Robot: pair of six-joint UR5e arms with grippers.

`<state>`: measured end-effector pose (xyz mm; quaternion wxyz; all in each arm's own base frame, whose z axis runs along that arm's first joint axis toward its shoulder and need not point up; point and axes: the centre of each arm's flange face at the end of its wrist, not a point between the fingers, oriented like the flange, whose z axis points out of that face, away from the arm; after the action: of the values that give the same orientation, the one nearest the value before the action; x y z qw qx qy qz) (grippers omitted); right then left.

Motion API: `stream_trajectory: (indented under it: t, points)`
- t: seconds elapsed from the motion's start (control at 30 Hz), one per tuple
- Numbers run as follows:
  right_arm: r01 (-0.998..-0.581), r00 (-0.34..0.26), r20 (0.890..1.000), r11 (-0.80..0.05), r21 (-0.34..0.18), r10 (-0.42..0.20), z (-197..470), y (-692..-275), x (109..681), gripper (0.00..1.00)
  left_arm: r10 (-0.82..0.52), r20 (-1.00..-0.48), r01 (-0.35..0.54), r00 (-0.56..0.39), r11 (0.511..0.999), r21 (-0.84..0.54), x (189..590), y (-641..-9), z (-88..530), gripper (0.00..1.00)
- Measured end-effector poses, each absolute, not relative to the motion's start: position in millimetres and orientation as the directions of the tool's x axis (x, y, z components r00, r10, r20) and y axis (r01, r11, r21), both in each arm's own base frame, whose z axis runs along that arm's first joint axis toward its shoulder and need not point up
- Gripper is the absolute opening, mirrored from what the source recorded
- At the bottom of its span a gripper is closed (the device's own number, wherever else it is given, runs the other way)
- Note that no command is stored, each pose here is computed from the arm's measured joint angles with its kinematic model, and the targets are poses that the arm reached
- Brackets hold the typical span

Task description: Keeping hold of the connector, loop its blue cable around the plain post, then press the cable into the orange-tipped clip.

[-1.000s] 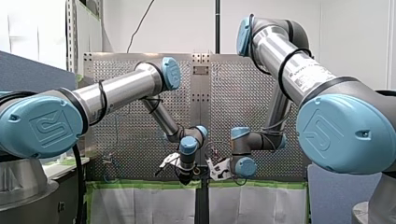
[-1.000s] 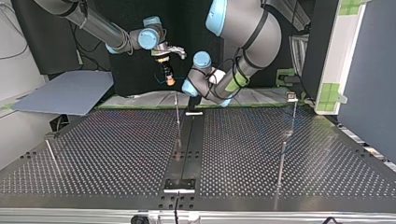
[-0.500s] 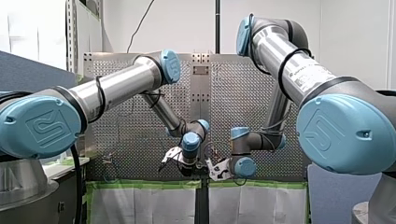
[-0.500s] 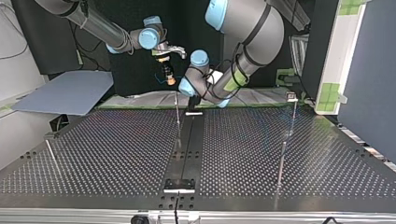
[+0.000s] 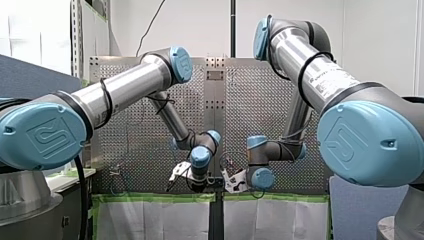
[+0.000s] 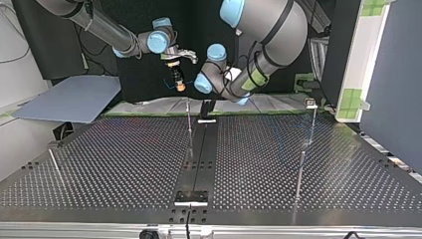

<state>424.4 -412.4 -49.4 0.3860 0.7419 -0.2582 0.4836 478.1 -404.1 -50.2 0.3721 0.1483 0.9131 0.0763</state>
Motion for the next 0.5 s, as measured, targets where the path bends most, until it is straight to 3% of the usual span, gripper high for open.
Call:
stream_trajectory:
  t: [0.5]
  points:
    - [-0.773, 0.377, 0.926, -0.561, 0.296, -0.03, -47, -420, 423, 0.0, 0.248, -0.73, 0.158, -0.637, 0.969, 0.191, 452, -398, -43, 0.0]
